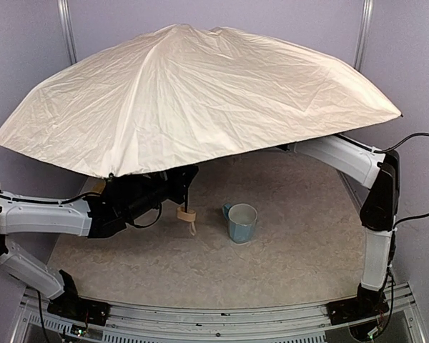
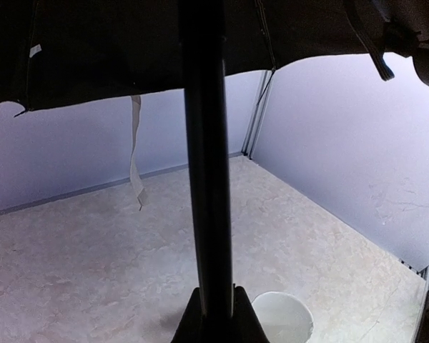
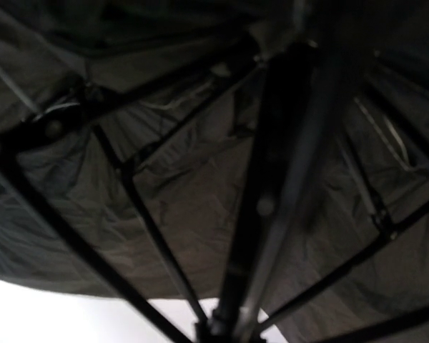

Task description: Put away the umbrella

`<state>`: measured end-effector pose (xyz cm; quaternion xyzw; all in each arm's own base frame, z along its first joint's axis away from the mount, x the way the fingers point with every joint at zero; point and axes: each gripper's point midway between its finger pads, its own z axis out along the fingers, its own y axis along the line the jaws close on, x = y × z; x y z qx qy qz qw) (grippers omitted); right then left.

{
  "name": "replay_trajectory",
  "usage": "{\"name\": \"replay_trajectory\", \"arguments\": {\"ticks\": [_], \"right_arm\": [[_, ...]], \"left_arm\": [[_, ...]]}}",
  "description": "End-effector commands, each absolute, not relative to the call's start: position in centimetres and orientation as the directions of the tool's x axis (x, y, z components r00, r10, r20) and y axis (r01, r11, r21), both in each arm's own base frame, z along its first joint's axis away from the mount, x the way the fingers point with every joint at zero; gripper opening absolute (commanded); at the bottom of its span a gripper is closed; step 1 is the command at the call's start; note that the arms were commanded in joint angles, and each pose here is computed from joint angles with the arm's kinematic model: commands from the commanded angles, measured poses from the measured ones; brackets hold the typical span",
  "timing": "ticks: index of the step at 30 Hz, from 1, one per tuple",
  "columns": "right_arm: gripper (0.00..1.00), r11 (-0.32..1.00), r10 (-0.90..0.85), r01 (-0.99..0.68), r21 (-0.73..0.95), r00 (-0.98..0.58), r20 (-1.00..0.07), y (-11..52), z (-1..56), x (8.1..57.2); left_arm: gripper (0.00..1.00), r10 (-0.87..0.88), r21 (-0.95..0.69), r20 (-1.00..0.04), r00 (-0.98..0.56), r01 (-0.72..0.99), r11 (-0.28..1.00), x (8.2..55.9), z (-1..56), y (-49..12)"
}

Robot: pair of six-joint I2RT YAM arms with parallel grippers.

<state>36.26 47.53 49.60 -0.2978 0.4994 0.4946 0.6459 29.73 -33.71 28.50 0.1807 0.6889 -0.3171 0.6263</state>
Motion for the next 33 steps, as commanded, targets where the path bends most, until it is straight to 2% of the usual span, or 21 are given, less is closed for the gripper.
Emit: {"name": "replay_trajectory", "arguments": {"ticks": [1,10,15,23,33], "right_arm": [[0.01,0.229,-0.083,-0.968,0.107,-0.129,-0.988,52.8,32.0,34.8],[0.04,0.227,-0.202,-0.953,0.2,-0.247,-0.948,53.2,24.4,33.1],[0.06,0.234,-0.255,-0.947,0.218,-0.277,-0.926,53.6,21.5,31.9],[0.08,0.266,-0.258,-0.93,0.253,-0.322,-0.911,53.5,19.1,32.3],[0.07,0.304,-0.3,-0.912,0.277,-0.368,-0.88,52.8,15.8,32.1]], "left_arm": [[0.0,-0.444,-0.19,-0.861,0.249,0.652,0.734,26.7,44.3,-28.5],[0.0,-0.538,-0.201,-0.712,0.451,0.603,0.772,23.5,49.4,-24.6],[0.0,-0.565,-0.228,-0.668,0.485,0.589,0.775,23.2,50.9,-23.5],[0.0,-0.606,-0.234,-0.634,0.48,0.628,0.742,22.7,52.3,-23.9],[0.0,-0.582,-0.215,-0.624,0.522,0.601,0.77,22.4,53.5,-23.3]]}}
